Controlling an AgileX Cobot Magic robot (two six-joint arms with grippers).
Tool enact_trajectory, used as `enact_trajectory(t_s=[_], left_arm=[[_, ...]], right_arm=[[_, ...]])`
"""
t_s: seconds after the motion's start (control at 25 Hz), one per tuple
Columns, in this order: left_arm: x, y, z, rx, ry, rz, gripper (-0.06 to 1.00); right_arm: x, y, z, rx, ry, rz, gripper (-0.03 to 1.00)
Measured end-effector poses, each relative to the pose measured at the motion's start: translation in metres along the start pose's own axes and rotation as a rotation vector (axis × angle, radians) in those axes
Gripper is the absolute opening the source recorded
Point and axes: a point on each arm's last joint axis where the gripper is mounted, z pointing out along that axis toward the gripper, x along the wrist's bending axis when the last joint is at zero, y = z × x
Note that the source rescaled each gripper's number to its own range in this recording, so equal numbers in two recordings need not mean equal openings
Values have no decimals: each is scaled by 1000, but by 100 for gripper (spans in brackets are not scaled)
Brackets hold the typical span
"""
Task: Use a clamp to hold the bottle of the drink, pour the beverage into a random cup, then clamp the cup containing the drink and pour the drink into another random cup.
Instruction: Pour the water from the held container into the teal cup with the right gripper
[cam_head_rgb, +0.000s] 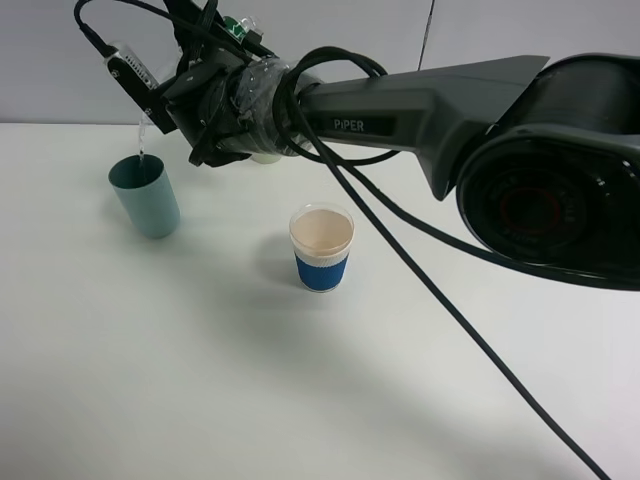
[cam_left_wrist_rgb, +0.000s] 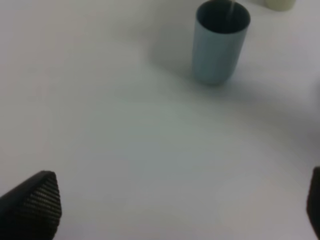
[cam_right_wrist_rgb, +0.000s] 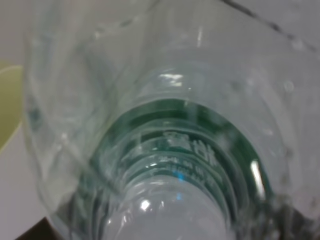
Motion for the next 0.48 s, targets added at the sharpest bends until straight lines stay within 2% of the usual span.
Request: enact_trajectory(t_s=[0.2, 0.48], left_arm=[[0, 0, 0, 0, 0, 0, 100], [0, 0, 0, 0, 0, 0, 100]], right_arm=[[0, 2, 0, -23, -5, -67, 0], [-1, 7, 0, -76, -17, -83, 0]])
